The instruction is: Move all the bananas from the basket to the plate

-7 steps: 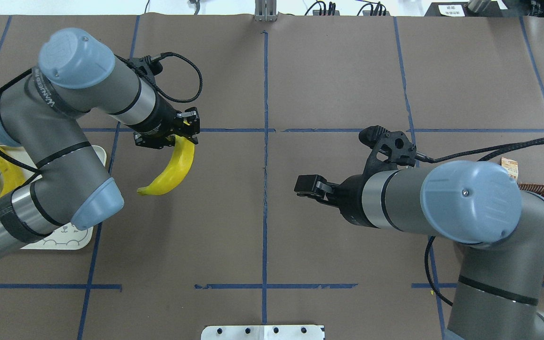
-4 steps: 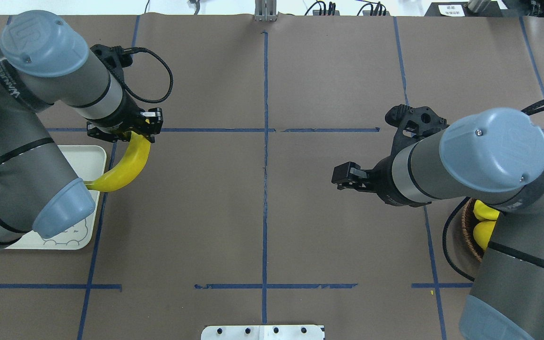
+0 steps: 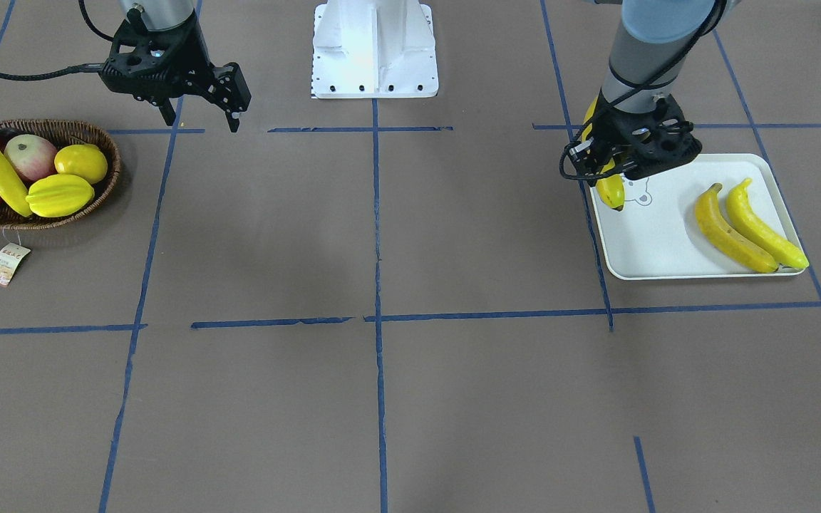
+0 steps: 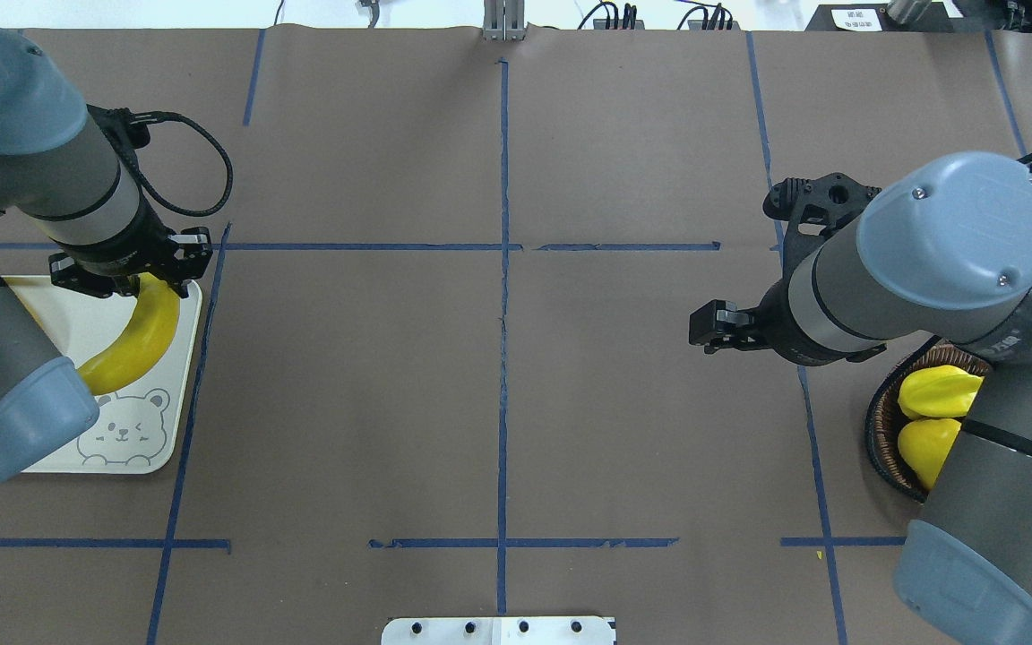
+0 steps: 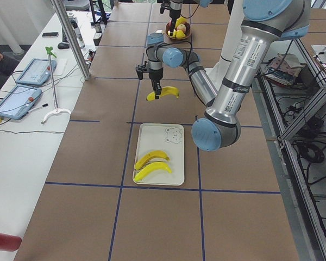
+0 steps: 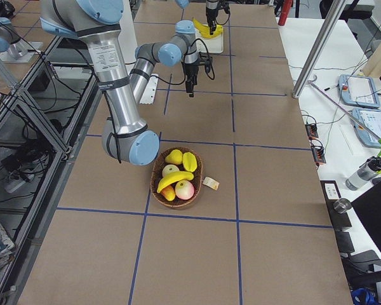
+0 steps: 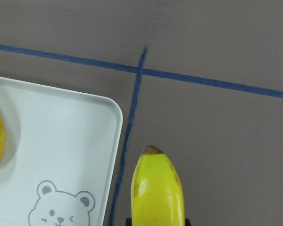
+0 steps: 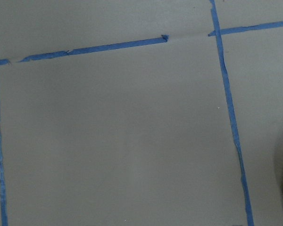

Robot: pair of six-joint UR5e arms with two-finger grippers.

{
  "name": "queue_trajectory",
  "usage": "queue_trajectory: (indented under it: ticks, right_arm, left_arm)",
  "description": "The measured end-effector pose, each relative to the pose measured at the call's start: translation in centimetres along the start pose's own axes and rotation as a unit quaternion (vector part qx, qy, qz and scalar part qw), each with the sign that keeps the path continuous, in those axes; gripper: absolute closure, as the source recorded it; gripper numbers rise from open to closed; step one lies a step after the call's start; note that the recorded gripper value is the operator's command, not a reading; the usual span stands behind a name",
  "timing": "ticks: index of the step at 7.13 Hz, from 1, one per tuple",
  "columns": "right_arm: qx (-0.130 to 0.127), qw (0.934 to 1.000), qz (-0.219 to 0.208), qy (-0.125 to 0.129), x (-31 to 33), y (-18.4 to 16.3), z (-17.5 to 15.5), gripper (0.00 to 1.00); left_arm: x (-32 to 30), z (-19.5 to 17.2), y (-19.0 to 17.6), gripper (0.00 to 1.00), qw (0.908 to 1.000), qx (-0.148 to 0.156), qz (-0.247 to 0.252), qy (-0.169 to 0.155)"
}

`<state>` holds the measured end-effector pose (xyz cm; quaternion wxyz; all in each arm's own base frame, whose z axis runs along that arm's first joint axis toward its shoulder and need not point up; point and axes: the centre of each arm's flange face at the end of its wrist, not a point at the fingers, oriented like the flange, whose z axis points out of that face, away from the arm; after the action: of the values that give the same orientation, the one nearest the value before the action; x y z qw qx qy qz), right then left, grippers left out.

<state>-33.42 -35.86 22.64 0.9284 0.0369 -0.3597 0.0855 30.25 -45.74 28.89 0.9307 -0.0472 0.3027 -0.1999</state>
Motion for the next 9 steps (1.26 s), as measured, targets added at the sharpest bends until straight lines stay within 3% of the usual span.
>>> queue_trajectory:
  ticks: [3, 5, 7, 9]
  right_arm:
    - [0.000, 1.0000, -0.002, 0.002, 0.1, -0.1, 0.1, 0.00]
    - [0.000, 1.0000, -0.002, 0.003, 0.1, -0.1, 0.2, 0.00]
    - [-0.001, 1.0000, -0.001, 0.004, 0.1, -0.1, 0.3, 0.00]
    - [-0.001, 1.0000, 0.001, 0.003, 0.1, 0.0, 0.2, 0.00]
  left_arm:
    - [-4.5, 2.0, -2.8, 1.00, 0.9877, 0.025, -0.148, 0.042]
    - [-8.4, 6.4, -5.0, 0.99, 0.9719, 0.044, -0.221, 0.068]
    - [-12.9, 12.5, -6.9, 0.95, 0.9638, 0.063, -0.247, 0.080]
    - [-16.4, 16.9, -7.9, 0.89, 0.9624, 0.066, -0.251, 0.080]
